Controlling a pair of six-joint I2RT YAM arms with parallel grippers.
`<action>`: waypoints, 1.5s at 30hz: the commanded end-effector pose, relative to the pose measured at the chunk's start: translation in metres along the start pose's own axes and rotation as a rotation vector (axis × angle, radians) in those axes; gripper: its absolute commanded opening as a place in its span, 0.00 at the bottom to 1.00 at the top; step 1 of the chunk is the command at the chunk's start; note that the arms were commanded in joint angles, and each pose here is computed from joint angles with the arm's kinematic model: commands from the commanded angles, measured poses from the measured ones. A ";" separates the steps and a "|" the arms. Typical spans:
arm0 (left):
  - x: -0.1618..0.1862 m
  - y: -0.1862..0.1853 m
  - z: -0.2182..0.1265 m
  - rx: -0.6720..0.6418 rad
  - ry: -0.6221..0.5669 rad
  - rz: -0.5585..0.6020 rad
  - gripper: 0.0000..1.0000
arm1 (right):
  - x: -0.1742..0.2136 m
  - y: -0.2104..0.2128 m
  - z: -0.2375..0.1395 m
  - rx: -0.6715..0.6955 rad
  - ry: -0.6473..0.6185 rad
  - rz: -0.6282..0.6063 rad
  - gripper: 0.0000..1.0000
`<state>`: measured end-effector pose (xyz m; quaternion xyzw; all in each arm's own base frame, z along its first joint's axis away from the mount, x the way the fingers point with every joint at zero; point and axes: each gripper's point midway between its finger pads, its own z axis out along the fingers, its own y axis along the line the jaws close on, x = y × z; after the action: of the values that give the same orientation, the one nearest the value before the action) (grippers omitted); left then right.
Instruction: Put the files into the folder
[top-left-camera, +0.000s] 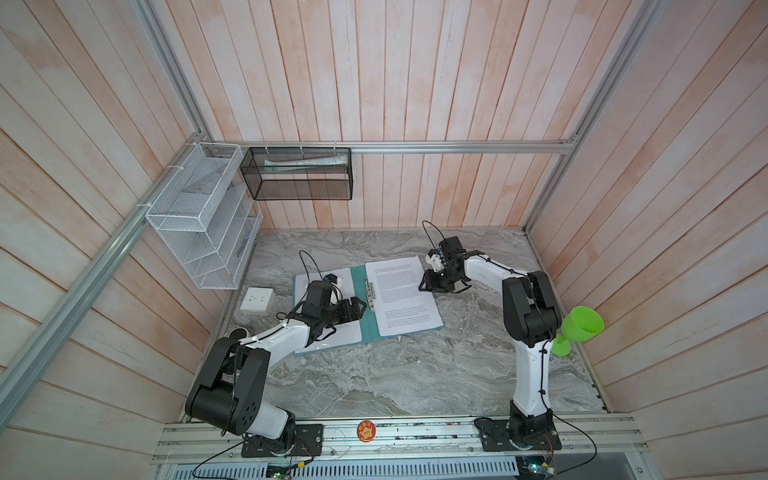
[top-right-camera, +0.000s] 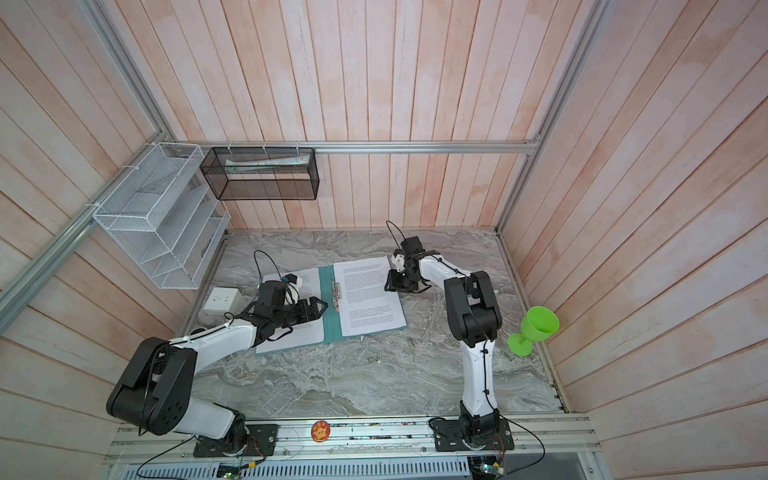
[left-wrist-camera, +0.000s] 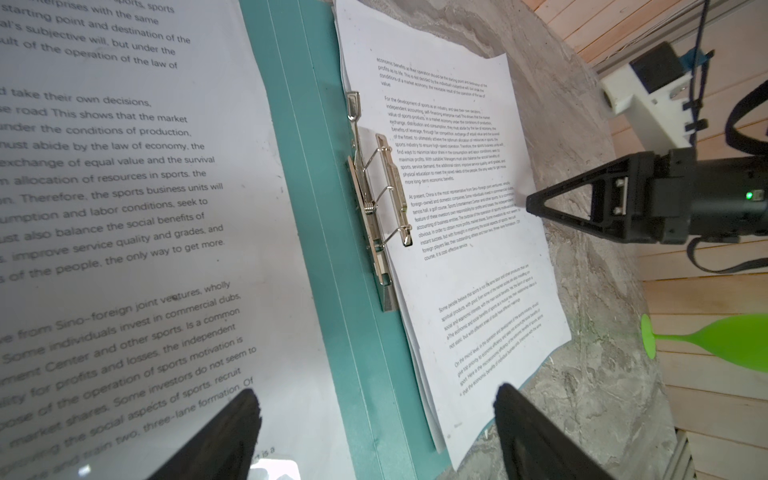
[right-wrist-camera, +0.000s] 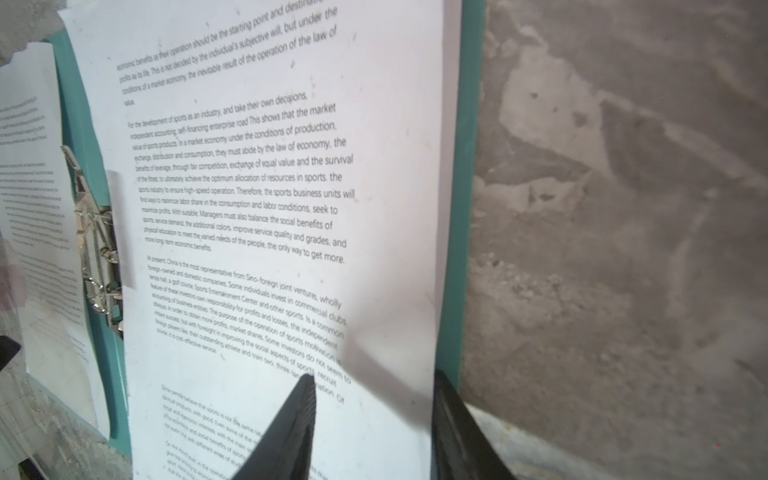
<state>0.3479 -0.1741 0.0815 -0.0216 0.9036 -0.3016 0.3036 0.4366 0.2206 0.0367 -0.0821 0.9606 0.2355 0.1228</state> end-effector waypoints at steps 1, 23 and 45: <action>-0.006 -0.002 0.001 0.010 -0.015 0.015 0.90 | -0.003 0.000 -0.008 0.033 0.001 -0.011 0.44; -0.071 -0.015 0.045 0.046 -0.060 0.063 0.90 | -0.023 0.013 -0.067 -0.130 -0.209 -0.014 0.47; -0.093 -0.014 0.129 0.114 0.048 0.034 0.84 | -0.022 -0.011 -0.071 -0.170 -0.217 0.032 0.45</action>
<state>0.4947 -0.2246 0.0615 0.0095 0.8916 -0.3382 0.3009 0.4501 0.1789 0.0993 -0.0492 0.9216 0.3172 0.2180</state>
